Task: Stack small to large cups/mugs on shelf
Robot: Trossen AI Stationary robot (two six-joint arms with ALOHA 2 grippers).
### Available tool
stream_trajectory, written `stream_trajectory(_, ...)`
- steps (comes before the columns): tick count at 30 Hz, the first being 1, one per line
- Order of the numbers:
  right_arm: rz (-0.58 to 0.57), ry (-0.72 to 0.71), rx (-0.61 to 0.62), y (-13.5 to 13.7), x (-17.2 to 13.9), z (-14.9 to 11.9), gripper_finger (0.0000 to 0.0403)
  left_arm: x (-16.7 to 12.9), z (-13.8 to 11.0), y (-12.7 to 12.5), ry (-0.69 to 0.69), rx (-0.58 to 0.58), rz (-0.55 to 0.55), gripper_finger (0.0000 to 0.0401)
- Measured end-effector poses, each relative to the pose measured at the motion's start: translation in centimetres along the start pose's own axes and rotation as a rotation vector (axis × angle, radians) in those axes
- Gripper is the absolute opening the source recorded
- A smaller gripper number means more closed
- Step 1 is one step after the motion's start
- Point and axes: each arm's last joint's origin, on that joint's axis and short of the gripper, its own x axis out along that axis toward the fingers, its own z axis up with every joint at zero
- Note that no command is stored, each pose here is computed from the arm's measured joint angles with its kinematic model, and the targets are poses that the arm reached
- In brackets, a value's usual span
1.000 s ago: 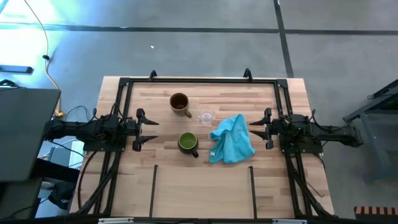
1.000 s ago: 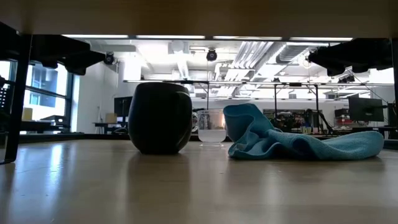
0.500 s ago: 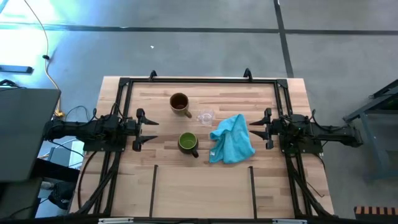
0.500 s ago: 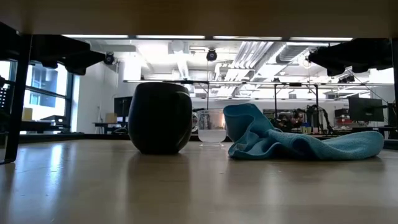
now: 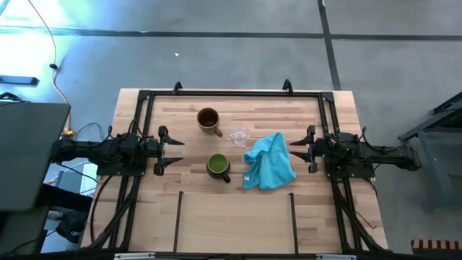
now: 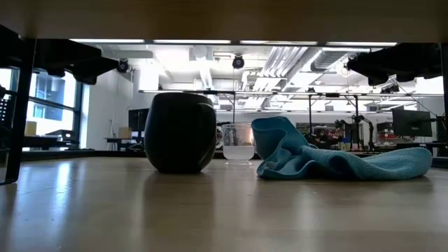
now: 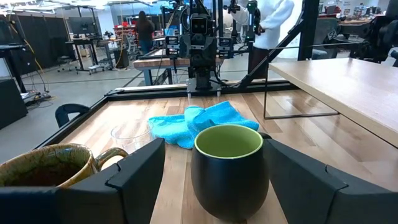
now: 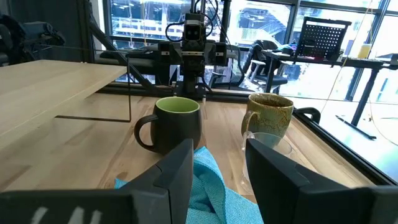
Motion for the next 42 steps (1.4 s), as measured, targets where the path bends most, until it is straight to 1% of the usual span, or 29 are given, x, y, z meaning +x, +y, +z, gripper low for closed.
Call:
stream_trajectory(6,-0.001,0.000,0.000,0.0,0.0,0.0,0.0140,0.0,0.0,0.0,0.000,0.000,0.005,0.0262)
stream_trajectory(12,0.000,0.000,-0.001,0.0,0.0,0.0,0.0140,0.0,0.0,0.2,0.004,0.005,0.053,0.0262)
stream_trajectory(16,-0.003,0.001,-0.074,0.0,0.0,0.0,0.0140,0.0,0.0,0.2,0.004,0.000,0.063,0.0262)
stream_trajectory(18,-0.003,0.000,-0.074,0.0,0.0,0.0,0.0140,0.0,0.0,0.2,0.000,-0.044,0.066,0.0262)
stream_trajectory(20,-0.003,0.000,-0.077,0.0,0.0,0.0,0.0140,0.0,0.1,0.2,-0.010,-0.141,0.057,0.0262)
stream_trajectory(22,-0.003,0.000,-0.064,0.0,0.0,0.0,0.0140,0.0,0.4,0.2,-0.043,-0.265,0.040,0.0262)
stream_trajectory(24,-0.003,-0.004,0.013,0.0,0.0,0.0,0.0140,0.0,0.6,0.1,-0.069,-0.385,0.012,0.0262)
stream_trajectory(25,-0.002,-0.007,0.065,0.0,0.0,0.1,0.0140,0.0,0.9,0.1,-0.094,-0.422,0.007,0.0262)
stream_trajectory(29,0.002,-0.014,0.312,0.0,0.0,0.1,0.0140,-0.2,1.9,0.2,-0.202,-0.525,-0.011,0.0262)
stream_trajectory(30,0.001,-0.015,0.362,0.0,0.0,0.1,0.0140,-0.2,2.1,0.2,-0.228,-0.555,-0.025,0.0262)
stream_trajectory(32,-0.006,-0.019,0.418,0.0,0.0,0.1,0.0140,-0.4,2.6,0.3,-0.273,-0.613,-0.044,0.0262)
stream_trajectory(36,0.000,-0.043,0.602,-0.1,0.0,0.4,0.0140,-0.5,3.1,0.3,-0.323,-0.705,-0.073,0.0262)
stream_trajectory(39,0.007,-0.070,0.737,-0.1,0.0,0.6,0.0140,-0.5,3.1,0.3,-0.326,-0.776,-0.087,0.0262)
stream_trajectory(42,0.018,-0.101,0.831,-0.1,0.0,0.9,0.0140,-0.5,2.9,0.3,-0.305,-0.786,-0.083,0.0262)
